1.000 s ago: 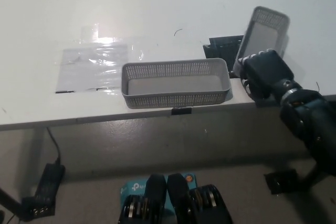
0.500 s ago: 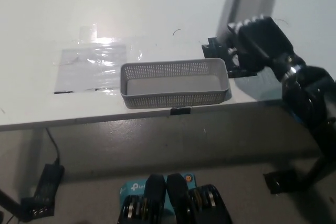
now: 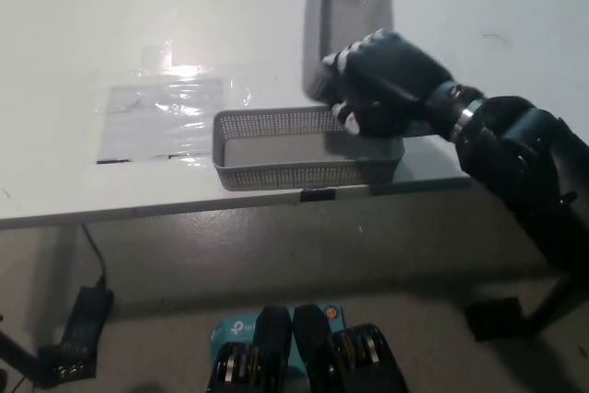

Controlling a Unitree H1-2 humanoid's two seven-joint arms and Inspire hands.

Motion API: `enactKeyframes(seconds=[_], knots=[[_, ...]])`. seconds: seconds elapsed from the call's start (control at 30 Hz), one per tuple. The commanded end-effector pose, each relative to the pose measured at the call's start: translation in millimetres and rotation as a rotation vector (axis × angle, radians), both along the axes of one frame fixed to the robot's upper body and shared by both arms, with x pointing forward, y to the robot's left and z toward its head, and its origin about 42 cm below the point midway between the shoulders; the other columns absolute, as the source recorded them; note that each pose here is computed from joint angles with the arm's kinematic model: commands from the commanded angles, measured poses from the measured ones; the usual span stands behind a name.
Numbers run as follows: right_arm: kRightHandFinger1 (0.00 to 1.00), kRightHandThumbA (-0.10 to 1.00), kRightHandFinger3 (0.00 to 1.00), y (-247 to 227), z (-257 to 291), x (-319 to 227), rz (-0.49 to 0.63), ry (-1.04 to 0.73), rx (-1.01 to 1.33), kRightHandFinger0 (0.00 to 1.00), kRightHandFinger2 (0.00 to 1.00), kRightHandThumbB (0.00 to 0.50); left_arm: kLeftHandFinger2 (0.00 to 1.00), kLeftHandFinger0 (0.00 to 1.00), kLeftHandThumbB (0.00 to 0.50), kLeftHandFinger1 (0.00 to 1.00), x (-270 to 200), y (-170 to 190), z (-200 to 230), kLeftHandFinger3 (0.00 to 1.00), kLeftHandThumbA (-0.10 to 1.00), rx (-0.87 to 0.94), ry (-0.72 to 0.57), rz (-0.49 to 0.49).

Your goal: The robot uses its right hand to pick up the grey box kept on the middle on the desk and place it on top of another box next to it in a right angle

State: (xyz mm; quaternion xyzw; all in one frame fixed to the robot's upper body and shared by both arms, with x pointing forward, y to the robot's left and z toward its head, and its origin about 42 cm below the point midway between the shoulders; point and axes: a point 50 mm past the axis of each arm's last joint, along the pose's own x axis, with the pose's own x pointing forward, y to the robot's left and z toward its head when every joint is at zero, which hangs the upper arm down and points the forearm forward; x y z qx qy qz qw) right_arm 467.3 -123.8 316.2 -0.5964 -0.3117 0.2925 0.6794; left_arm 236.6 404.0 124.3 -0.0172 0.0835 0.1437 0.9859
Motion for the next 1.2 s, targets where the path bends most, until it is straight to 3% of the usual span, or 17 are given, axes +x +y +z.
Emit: enactKeyframes(seconds=[0.0,0.03,0.07,0.13,0.17,0.2,0.27,0.3,0.33,0.43,0.47,0.6,0.87,0.93,1.07,1.1,1.17], knots=[[0.1,-0.1,0.36,8,28,-10,0.104,0.034,-0.093,0.0,0.44,0.28,0.01,0.0,0.5,0.0,4,11,15,0.19,0.05,0.056,-0.032,-0.029],[0.08,-0.1,0.29,8,28,-11,0.105,0.037,-0.097,0.0,0.43,0.311,0.01,0.0,0.5,0.0,5,11,16,0.19,0.04,0.057,-0.035,-0.031],[0.01,-0.1,0.39,6,22,-15,0.126,0.044,-0.103,0.0,0.34,0.326,0.03,0.0,0.5,0.0,5,11,16,0.19,0.04,0.059,-0.027,-0.025],[0.0,-0.1,0.11,6,21,-17,0.13,0.056,-0.11,0.0,0.17,0.363,0.03,0.0,0.481,0.0,6,12,16,0.2,0.05,0.078,-0.025,-0.032],[0.0,-0.1,0.02,4,20,-17,0.132,0.06,-0.138,0.0,0.14,0.332,0.02,0.0,0.46,0.0,7,12,17,0.21,0.0,0.055,-0.027,-0.024],[0.0,-0.1,0.0,3,19,-18,0.129,0.064,-0.157,0.0,0.16,0.311,0.02,0.0,0.455,0.0,7,11,18,0.22,-0.01,0.051,-0.027,-0.024],[0.0,-0.1,0.02,-1,16,-18,0.122,0.077,-0.174,0.0,0.24,0.261,0.02,0.0,0.44,0.0,7,12,17,0.23,-0.02,0.083,-0.033,-0.031],[0.0,-0.1,0.04,-2,15,-17,0.125,0.079,-0.171,0.0,0.28,0.267,0.02,0.0,0.432,0.0,7,12,17,0.23,-0.02,0.064,-0.034,-0.034],[0.0,-0.1,0.1,-4,16,-16,0.12,0.078,-0.168,0.0,0.31,0.288,0.03,0.0,0.44,0.0,10,13,19,0.24,-0.01,0.063,-0.04,-0.04],[0.05,-0.1,0.43,-5,16,-16,0.11,0.086,-0.203,0.0,0.45,0.261,0.03,0.0,0.454,0.0,10,12,21,0.24,0.0,0.058,-0.045,-0.041],[0.06,-0.1,0.46,-5,16,-16,0.11,0.086,-0.208,0.0,0.47,0.26,0.02,0.0,0.452,0.0,10,12,21,0.23,0.01,0.06,-0.046,-0.041],[0.0,-0.1,0.39,-3,13,-15,0.118,0.092,-0.218,0.0,0.39,0.333,0.02,0.0,0.406,0.0,8,13,20,0.25,-0.03,0.08,-0.038,-0.033],[0.0,-0.1,0.26,3,-2,-11,0.114,0.062,-0.233,0.0,0.32,0.348,0.03,0.0,0.399,0.0,7,13,19,0.24,0.0,0.083,-0.039,-0.048],[0.0,-0.1,0.26,7,-6,-10,0.099,0.059,-0.241,0.0,0.34,0.383,0.04,0.0,0.395,0.0,6,14,19,0.26,0.02,0.091,-0.04,-0.05],[0.0,-0.1,0.27,9,-18,-11,0.103,0.026,-0.259,0.0,0.35,0.379,0.01,0.0,0.383,0.0,5,11,16,0.25,0.0,0.077,-0.042,-0.056],[0.0,-0.1,0.29,12,-23,-10,0.088,0.018,-0.291,0.0,0.34,0.335,0.01,0.0,0.386,0.0,3,11,15,0.25,-0.02,0.065,-0.036,-0.047],[0.0,-0.1,0.26,15,-26,-9,0.073,0.012,-0.319,0.0,0.31,0.316,0.01,0.0,0.382,0.0,2,12,15,0.25,-0.02,0.07,-0.036,-0.046]])
